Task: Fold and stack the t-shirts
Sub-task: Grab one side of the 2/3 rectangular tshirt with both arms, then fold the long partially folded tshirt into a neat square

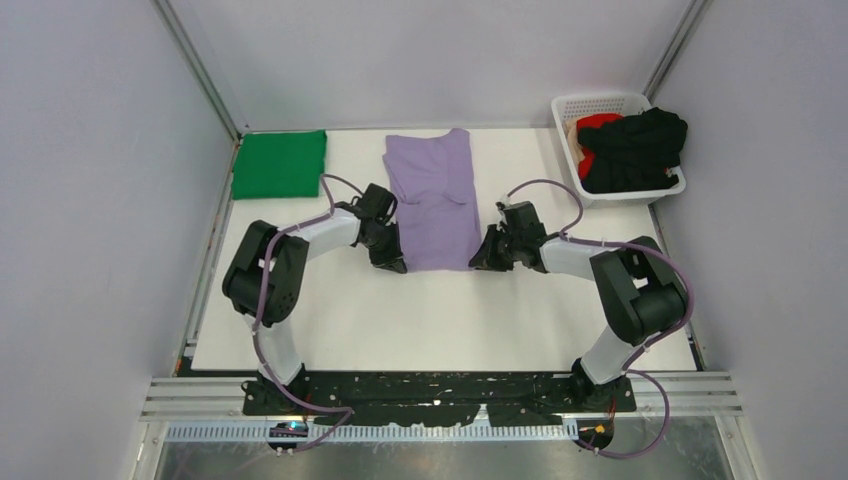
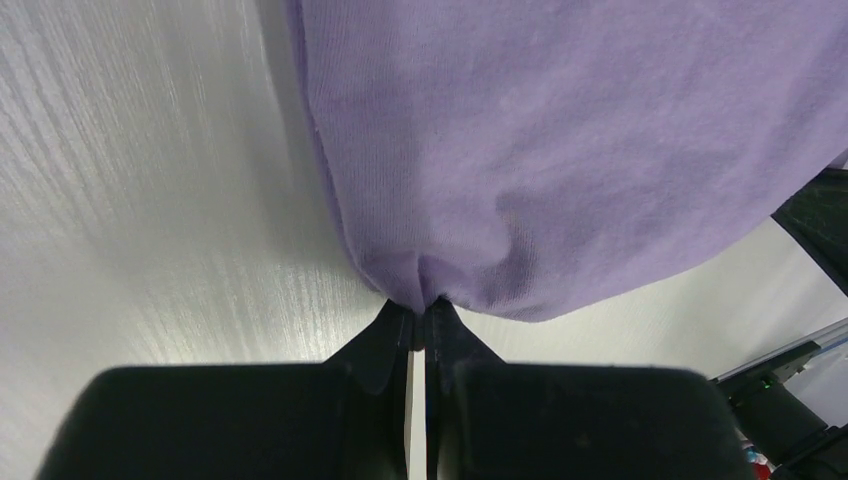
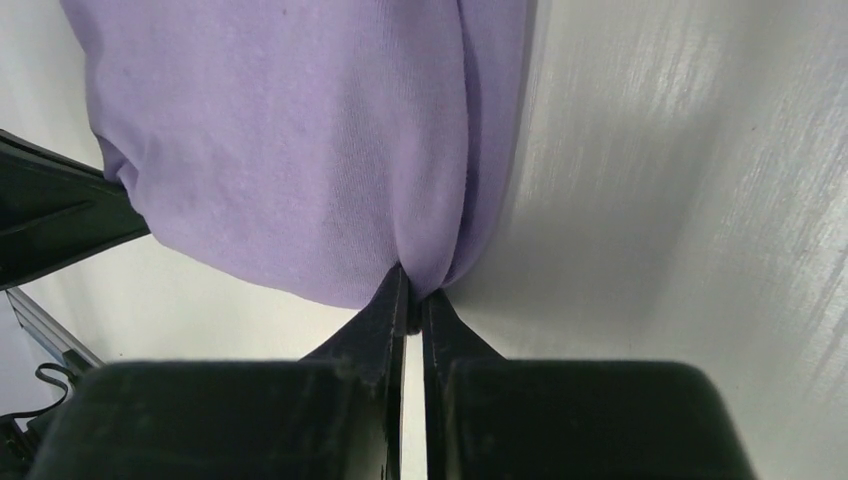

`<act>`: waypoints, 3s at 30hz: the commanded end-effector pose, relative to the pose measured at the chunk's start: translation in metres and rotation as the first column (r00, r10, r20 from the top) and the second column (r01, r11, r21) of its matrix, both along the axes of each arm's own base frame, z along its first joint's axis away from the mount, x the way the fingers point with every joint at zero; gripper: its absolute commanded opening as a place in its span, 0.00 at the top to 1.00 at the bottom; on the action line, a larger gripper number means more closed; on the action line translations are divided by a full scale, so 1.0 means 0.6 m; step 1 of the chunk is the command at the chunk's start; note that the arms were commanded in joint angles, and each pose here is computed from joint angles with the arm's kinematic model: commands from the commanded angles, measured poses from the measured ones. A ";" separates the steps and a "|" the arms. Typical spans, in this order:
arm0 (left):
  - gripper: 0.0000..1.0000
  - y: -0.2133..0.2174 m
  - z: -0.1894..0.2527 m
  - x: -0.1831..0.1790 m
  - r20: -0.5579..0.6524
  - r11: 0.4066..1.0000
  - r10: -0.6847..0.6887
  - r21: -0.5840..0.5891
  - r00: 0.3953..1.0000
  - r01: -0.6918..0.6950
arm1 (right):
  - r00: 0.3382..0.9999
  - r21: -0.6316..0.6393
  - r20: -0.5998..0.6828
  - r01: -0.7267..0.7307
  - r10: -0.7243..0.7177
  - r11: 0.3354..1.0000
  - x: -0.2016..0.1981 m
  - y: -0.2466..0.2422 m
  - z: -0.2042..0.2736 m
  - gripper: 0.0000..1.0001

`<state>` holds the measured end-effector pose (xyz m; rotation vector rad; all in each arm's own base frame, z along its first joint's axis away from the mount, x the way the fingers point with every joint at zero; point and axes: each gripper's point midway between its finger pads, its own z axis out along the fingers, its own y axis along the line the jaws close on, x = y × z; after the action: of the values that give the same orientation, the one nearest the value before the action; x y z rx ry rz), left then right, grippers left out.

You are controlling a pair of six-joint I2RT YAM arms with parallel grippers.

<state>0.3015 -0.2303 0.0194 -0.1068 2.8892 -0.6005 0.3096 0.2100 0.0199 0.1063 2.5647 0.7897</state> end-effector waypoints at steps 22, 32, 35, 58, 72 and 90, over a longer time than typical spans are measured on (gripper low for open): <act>1.00 0.019 0.153 -0.248 0.226 0.968 -0.176 -0.137 0.958 0.210 | 0.896 0.055 0.113 -0.438 0.430 0.897 -0.268 0.026 0.150 0.95; 1.00 0.043 0.281 -0.174 0.418 0.991 -0.073 -0.074 0.905 0.114 | 0.917 0.039 0.257 -0.325 0.305 0.945 -0.187 0.033 0.265 0.95; 1.00 0.046 0.299 -0.108 0.447 0.998 -0.003 -0.060 0.894 0.033 | 0.932 0.046 0.319 -0.196 0.171 0.980 -0.117 0.025 0.293 0.95; 1.00 0.045 0.223 0.219 0.378 0.991 0.129 -0.021 0.917 -0.131 | 0.933 -0.007 0.342 0.121 -0.111 0.993 0.216 -0.011 0.261 0.95; 0.50 0.060 0.121 0.336 0.223 0.969 0.231 0.036 0.947 -0.245 | 0.933 0.018 0.264 0.249 -0.245 0.968 0.369 0.013 0.114 0.74; 0.20 0.033 0.069 0.207 0.103 0.999 0.037 -0.029 0.994 -0.034 | 0.924 -0.010 0.361 0.141 -0.128 0.990 0.266 -0.015 0.210 0.04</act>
<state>0.4290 -0.1924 0.0454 -0.2431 2.8288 -0.4993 0.4838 0.2034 0.1193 0.1727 2.2730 0.6015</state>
